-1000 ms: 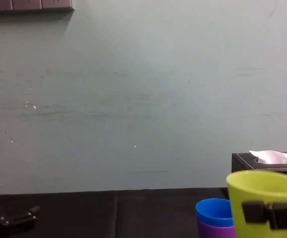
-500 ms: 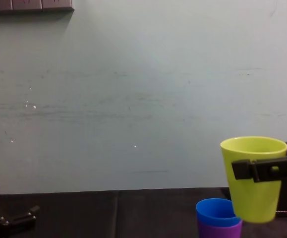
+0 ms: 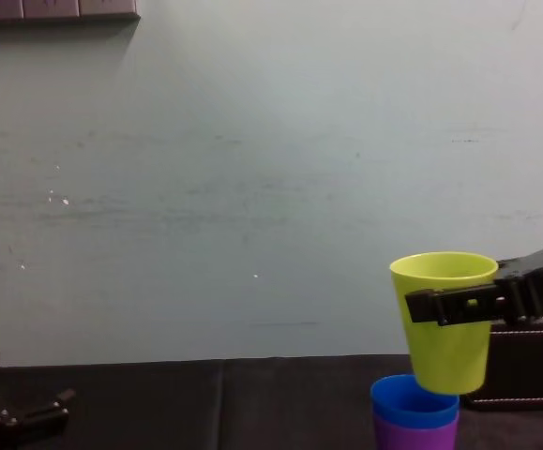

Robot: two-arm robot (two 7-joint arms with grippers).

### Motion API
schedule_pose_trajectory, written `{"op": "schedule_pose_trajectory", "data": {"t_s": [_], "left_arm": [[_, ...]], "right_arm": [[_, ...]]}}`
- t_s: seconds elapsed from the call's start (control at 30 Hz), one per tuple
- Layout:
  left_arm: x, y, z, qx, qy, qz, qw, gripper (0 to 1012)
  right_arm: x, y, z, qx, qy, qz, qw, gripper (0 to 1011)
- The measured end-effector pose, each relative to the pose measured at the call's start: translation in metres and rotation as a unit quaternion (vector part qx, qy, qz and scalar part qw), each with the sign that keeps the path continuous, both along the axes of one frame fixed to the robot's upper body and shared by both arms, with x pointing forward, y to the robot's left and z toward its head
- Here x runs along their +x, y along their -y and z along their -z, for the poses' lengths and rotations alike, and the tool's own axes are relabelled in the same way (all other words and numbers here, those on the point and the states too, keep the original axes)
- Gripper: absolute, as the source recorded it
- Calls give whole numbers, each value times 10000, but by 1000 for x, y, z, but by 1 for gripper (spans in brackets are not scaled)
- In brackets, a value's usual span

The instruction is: Stack the three plastic cups sequentially using one hand.

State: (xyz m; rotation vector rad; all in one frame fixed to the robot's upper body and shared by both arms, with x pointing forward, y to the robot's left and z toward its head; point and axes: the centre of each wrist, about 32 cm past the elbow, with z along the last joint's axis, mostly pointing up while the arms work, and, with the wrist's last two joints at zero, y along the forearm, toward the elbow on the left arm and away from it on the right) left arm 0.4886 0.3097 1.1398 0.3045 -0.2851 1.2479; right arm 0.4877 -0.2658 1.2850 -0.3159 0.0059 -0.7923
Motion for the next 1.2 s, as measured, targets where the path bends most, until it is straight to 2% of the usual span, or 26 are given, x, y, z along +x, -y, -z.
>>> {"op": "schedule_pose_trajectory", "data": {"t_s": [0.23,0.73,1.2], "left_arm": [[0,0,0,0,0,0,10000,1011],[0,0,0,0,0,0,10000,1011],[0,0,0,0,0,0,10000,1011]], "right_arm": [[12,-4,5,66,-50,-50,10000,742],[26,-6,15,35,-148,-26,9999,743],[39,-5,33,58,-156,-74,9998,743]]}}
